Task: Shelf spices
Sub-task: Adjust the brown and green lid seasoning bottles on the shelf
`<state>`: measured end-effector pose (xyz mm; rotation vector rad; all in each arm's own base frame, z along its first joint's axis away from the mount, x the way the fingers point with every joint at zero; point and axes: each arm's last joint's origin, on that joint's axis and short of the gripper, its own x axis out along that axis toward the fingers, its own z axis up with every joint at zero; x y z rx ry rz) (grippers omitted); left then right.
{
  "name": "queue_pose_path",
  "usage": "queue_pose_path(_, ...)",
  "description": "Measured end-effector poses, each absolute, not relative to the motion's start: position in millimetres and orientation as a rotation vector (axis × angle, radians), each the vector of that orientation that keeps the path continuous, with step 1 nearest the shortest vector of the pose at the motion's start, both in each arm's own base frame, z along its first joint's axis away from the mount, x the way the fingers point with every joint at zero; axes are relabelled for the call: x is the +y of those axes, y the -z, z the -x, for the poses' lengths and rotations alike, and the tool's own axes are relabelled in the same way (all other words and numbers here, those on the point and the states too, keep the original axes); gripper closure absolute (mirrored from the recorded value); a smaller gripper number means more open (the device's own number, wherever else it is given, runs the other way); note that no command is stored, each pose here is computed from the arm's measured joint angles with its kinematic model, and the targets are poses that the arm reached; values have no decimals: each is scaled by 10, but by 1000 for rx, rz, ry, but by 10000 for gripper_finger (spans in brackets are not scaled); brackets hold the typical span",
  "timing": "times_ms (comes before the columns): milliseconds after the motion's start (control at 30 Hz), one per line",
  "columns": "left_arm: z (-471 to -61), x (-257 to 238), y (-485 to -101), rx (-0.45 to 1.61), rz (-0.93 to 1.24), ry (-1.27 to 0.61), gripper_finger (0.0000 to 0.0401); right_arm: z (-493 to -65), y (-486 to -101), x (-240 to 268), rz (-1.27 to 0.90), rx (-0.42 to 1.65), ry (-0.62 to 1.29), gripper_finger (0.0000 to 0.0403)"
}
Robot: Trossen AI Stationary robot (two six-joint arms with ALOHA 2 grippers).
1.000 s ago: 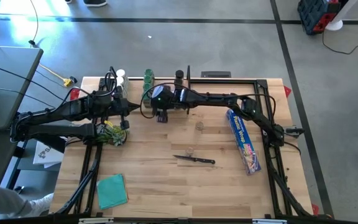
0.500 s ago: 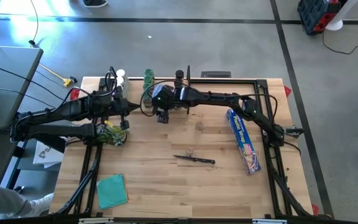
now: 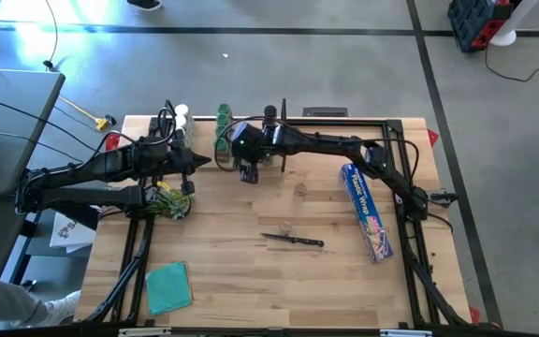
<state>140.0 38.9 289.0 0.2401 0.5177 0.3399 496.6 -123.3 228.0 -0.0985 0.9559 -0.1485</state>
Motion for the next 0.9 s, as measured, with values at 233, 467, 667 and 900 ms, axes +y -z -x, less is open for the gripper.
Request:
queue_pose_path(233,-1400,390,-2890,518,-240,-340,400,-4947,-2245,-1235,97,982,165,128)
queue_pose_path(467,-1400,390,-2890,518,-240,-341,400,-4955,-2451,-1215,97,966,211,128)
queue_pose_path(667,-1400,390,-2890,518,-240,-340,400,-4958,-2830,-1347,134,853,254,128)
queue_pose_path(900,-1401,390,-2891,516,-240,-341,400,-4786,-2830,-1788,130,902,334,141)
